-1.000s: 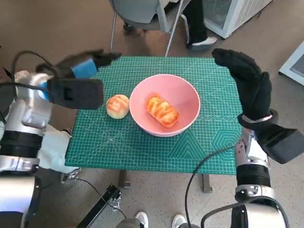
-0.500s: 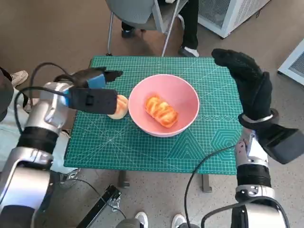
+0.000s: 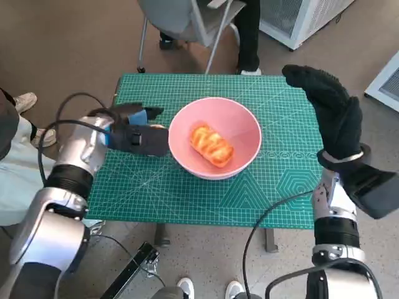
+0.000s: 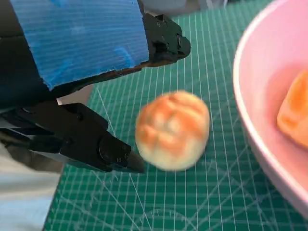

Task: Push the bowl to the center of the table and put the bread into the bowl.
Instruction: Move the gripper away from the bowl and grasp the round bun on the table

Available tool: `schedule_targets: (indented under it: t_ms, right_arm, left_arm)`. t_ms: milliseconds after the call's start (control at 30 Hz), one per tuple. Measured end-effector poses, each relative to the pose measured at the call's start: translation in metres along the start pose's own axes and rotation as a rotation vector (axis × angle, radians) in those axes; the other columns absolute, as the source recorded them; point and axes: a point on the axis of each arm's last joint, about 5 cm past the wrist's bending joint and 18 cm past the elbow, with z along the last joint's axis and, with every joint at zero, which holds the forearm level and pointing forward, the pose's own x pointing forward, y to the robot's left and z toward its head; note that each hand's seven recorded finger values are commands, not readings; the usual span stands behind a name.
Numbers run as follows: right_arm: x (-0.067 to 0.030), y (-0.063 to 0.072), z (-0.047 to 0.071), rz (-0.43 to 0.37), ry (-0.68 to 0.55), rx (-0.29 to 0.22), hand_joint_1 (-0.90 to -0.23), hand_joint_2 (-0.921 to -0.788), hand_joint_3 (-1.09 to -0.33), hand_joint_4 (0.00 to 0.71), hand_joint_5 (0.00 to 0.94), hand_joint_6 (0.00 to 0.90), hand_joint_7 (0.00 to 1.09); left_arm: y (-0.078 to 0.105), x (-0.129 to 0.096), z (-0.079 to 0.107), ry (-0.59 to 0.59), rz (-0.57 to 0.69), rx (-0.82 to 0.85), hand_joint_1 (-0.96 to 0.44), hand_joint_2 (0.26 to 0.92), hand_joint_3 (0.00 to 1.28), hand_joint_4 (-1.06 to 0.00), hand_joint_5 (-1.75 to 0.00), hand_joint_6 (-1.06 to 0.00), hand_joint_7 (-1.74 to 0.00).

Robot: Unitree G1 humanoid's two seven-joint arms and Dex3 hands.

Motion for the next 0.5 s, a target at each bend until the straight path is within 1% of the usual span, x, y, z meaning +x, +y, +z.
schedule_targets:
  t_ms: [200,400,500]
  right_arm:
    - [0.0006,0.0,0.001,0.0,-0.007,-0.004,-0.709,-0.921,-0.731,0.259,0.0,-0.001,0.56]
    - [0.0007,0.0,0.002,0.001,-0.01,-0.005,-0.709,-0.921,-0.731,0.255,0.0,-0.001,0.55]
    - [0.0009,0.0,0.003,0.003,-0.012,-0.006,-0.709,-0.921,-0.732,0.254,0.0,-0.001,0.54]
  left_arm:
    - [-0.008,0.006,0.008,0.035,-0.018,0.031,-0.17,0.74,0.0,-0.09,0.0,-0.23,0.0]
    - [-0.017,0.012,0.016,0.065,-0.035,0.067,-0.18,0.756,0.01,-0.12,-0.01,-0.26,-0.02]
    - [-0.02,0.014,0.02,0.072,-0.026,0.08,-0.15,0.783,0.02,-0.2,-0.04,-0.34,-0.05]
